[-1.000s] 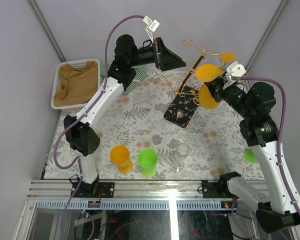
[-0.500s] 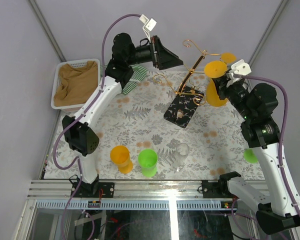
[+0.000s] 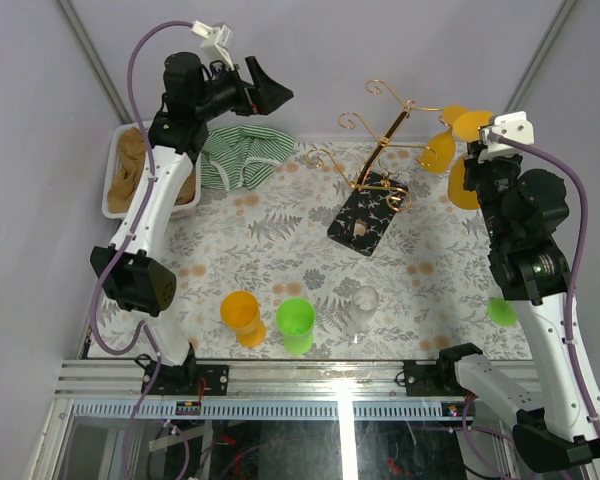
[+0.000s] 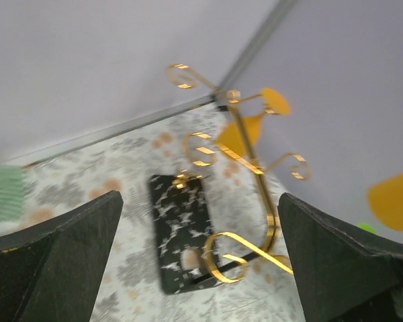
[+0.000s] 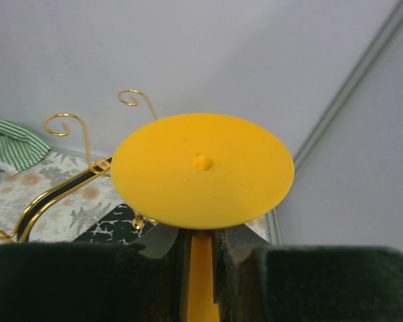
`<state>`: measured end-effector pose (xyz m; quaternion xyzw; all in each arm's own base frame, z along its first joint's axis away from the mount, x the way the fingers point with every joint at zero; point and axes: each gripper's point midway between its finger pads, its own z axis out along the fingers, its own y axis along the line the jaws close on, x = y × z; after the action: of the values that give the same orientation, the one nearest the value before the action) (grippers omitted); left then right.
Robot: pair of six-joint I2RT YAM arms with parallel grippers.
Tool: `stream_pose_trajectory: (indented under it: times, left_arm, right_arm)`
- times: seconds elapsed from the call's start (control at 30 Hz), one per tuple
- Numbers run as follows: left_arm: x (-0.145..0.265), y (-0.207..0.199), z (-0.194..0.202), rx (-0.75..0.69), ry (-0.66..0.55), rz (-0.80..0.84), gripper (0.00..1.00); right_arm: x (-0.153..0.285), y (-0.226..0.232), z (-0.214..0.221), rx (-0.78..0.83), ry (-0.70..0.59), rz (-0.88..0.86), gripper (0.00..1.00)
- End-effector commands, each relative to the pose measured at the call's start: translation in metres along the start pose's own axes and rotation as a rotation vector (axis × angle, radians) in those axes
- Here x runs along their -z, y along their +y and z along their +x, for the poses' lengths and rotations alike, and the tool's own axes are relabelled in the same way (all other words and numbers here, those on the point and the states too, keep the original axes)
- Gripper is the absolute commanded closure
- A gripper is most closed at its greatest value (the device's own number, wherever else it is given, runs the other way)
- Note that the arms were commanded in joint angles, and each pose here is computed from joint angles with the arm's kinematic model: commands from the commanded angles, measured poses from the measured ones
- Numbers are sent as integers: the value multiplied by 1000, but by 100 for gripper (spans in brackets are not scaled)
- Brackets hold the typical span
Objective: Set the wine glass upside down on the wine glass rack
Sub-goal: Adjust the wine glass.
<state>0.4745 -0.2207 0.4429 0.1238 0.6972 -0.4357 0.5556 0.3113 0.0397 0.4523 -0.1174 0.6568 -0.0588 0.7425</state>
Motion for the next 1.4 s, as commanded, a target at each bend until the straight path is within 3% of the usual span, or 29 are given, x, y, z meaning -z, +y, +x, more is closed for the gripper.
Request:
stream_pose_trajectory:
  times: [0.0,0.13,0.33,0.6,1.37]
  left_arm:
    - [19,79,39,64,106,-273,0]
    - [26,95,78,93,216,-296,0]
    - [40,94,118,-31,300,-345,0]
    - [23,97,164,94,405,-241,0]
    - [-27,69,222,148,440,70,0]
  right_arm:
    - [10,-34,-26,10,-39,151,100]
    - [10,-35,-25,8,-35,155,100]
    - [6,-36,-19,14,-10,170,100]
    - [-1,-29,-17,8,-8,142,100]
    - [4,-28,0,-20,28,153,100]
